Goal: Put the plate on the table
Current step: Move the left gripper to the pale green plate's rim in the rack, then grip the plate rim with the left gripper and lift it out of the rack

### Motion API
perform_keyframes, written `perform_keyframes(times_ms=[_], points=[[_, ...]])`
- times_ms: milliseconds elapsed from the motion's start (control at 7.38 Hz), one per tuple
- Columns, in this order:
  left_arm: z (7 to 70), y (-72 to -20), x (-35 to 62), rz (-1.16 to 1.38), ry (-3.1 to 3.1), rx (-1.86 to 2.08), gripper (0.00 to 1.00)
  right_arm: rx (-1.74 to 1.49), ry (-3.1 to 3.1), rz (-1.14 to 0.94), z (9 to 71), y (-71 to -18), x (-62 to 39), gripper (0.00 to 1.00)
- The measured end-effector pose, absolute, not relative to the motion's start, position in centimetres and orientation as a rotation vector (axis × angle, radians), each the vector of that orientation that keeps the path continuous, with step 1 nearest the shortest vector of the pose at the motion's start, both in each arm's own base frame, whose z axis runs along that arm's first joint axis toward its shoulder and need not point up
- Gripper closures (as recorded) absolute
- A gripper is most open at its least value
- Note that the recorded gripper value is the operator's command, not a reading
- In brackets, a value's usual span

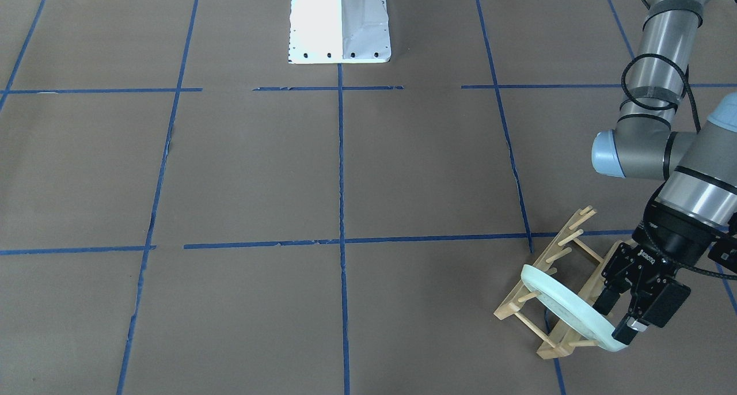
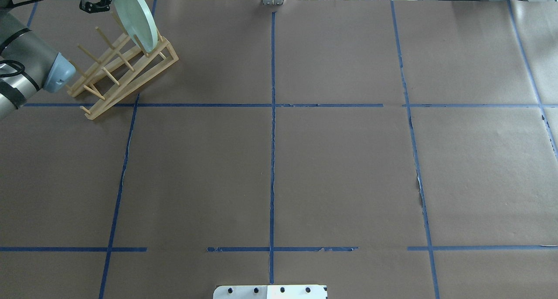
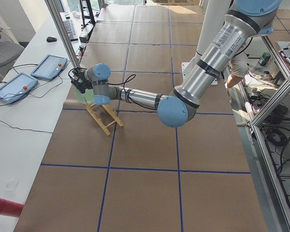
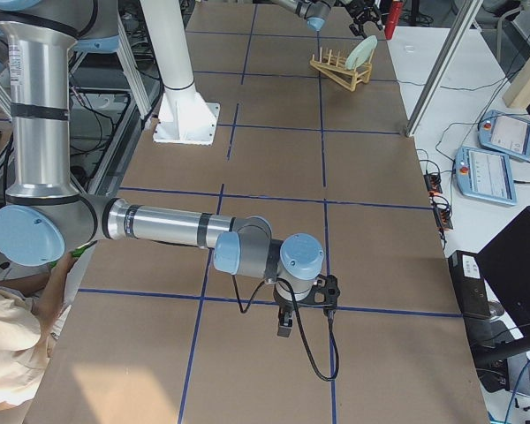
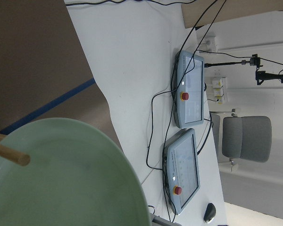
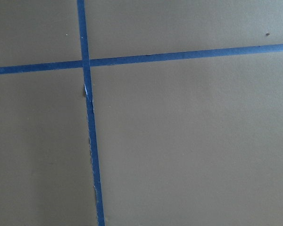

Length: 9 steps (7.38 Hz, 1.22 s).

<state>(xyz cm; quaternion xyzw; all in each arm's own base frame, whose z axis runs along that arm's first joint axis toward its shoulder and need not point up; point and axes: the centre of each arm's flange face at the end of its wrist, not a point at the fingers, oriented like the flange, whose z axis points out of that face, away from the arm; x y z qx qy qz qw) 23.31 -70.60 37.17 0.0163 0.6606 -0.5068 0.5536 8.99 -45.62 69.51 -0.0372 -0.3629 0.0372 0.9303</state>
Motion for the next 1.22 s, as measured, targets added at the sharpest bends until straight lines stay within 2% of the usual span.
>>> perform_keyframes(times_ms=[136, 678, 1220], points=[[37.1, -70.7, 23.3, -1.2, 1.562, 0.041, 1.0, -0.076, -0.743, 0.076, 69.5, -45.6, 9.0, 0.0], [33.9, -69.8, 22.3, -1.153, 1.61, 0.049, 1.0, -0.076, -0.743, 0.076, 69.5, -45.6, 9.0, 0.0], [20.8, -65.8, 15.6, -1.099, 1.58, -0.057, 1.0, -0.077, -0.743, 0.076, 69.5, -45.6, 9.0, 0.0]])
